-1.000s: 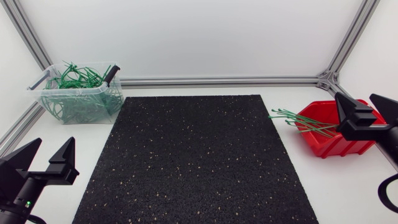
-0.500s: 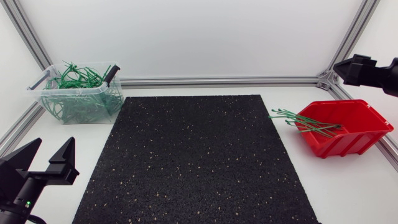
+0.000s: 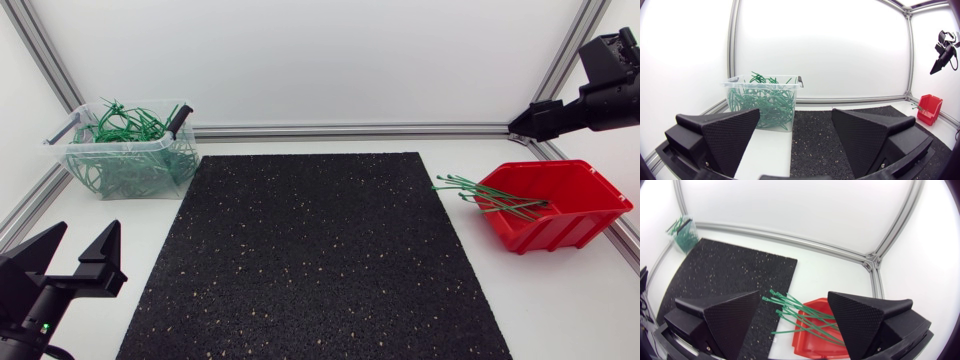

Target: Take a green cable tie from the red box, thread the tail through the head to close it, then place it in the transparent bin on the left.

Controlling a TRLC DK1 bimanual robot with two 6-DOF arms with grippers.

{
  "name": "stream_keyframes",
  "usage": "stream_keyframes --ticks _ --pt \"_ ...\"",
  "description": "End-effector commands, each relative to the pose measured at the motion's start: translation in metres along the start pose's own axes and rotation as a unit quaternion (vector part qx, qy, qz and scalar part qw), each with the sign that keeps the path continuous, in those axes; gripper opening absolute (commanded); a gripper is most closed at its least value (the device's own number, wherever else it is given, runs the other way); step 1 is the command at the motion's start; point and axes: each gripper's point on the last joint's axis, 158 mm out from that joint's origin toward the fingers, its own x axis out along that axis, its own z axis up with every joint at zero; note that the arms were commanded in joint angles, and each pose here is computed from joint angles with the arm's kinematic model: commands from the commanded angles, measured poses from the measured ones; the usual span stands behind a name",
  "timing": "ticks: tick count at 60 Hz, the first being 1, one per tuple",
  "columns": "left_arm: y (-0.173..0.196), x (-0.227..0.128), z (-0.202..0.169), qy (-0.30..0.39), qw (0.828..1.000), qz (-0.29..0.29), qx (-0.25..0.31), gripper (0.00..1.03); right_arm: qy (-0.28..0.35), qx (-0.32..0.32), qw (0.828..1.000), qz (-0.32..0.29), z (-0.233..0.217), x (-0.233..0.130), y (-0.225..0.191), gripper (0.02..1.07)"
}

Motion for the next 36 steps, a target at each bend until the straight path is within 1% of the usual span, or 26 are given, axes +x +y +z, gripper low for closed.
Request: stream_keyframes --ticks 1,6,10,12,15,16,21,32,36 --pt "0.001 0.002 -0.023 0.026 1.0 0.001 -0.011 1.0 0.03 -0.076 0.996 0.019 -0.005 0.009 -0.003 0.97" --pt "0.0 0.002 -0.024 0.027 1.0 0.0 -0.011 1.0 0.036 -0.127 0.99 0.051 -0.01 0.014 0.001 0.97" --pt "0.001 0.002 -0.024 0.027 1.0 0.001 -0.011 1.0 0.046 -0.174 0.981 0.075 -0.019 0.018 0.003 0.97" --pt "0.0 0.002 -0.023 0.026 1.0 0.0 -0.011 1.0 0.045 -0.188 0.978 0.078 -0.02 0.023 -0.001 0.97" --pt "0.001 0.002 -0.024 0.027 1.0 0.001 -0.011 1.0 0.06 -0.208 0.972 0.09 -0.028 0.03 -0.003 1.01" --pt "0.001 0.002 -0.024 0.027 1.0 0.001 -0.011 1.0 0.067 -0.219 0.968 0.098 -0.032 0.032 -0.004 1.03" --pt "0.001 0.002 -0.024 0.027 1.0 0.001 -0.011 1.0 0.091 -0.257 0.954 0.127 -0.044 0.037 -0.006 1.03" --pt "0.0 0.002 -0.023 0.027 1.0 0.0 -0.011 1.0 0.108 -0.33 0.923 0.166 -0.062 0.039 -0.004 1.02" --pt "0.0 0.002 -0.023 0.027 1.0 0.0 -0.011 1.0 0.113 -0.36 0.908 0.183 -0.073 0.041 0.002 1.02"
